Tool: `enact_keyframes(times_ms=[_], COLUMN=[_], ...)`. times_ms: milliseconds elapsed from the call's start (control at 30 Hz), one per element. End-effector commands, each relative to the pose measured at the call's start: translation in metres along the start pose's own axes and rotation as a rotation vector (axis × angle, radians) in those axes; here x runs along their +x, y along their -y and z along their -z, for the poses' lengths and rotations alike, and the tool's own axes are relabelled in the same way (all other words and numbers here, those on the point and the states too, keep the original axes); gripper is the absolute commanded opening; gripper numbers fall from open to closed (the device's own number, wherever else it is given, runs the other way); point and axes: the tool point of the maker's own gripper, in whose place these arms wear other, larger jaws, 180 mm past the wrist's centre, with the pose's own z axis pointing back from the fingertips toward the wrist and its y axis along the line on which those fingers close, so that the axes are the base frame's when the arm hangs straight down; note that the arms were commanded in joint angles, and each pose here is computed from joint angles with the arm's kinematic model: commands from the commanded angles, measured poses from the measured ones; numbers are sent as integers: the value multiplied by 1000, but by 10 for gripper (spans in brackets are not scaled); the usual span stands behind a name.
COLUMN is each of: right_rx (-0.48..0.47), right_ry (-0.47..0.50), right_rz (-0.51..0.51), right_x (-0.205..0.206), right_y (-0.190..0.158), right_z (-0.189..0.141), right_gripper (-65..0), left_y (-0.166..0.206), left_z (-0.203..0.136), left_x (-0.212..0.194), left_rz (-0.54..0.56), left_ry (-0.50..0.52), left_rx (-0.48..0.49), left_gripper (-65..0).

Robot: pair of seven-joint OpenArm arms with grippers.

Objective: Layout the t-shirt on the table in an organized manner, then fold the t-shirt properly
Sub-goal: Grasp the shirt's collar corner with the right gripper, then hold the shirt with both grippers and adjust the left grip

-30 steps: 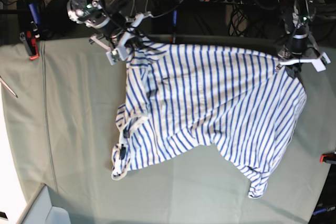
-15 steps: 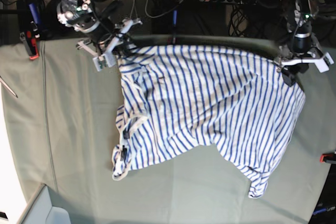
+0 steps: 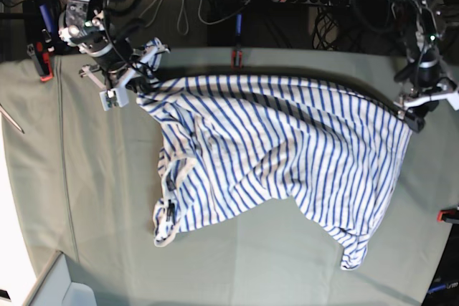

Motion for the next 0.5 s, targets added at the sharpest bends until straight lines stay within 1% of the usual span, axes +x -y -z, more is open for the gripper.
enact_keyframes(times_ms=[0,200,400,467], right_rx=[10,9,8,7], right_ry=[43,35,24,23], right_rz=[-12,-13,-14,-15], right_x=[12,8,4,4], right_y=[0,0,0,0], right_z=[-2,-3,-5,-5], right_gripper=[-650,-650,-650,-650], left_y=[3,5,1,5], left_z=[4,27,40,44], left_x=[11,1,-14,-22], left_rz=[1,-47,-76,-78], left_ry=[32,7,-31,-50], left_rx=[-7,11,37,33], left_gripper=[-269,-270,-273,-309])
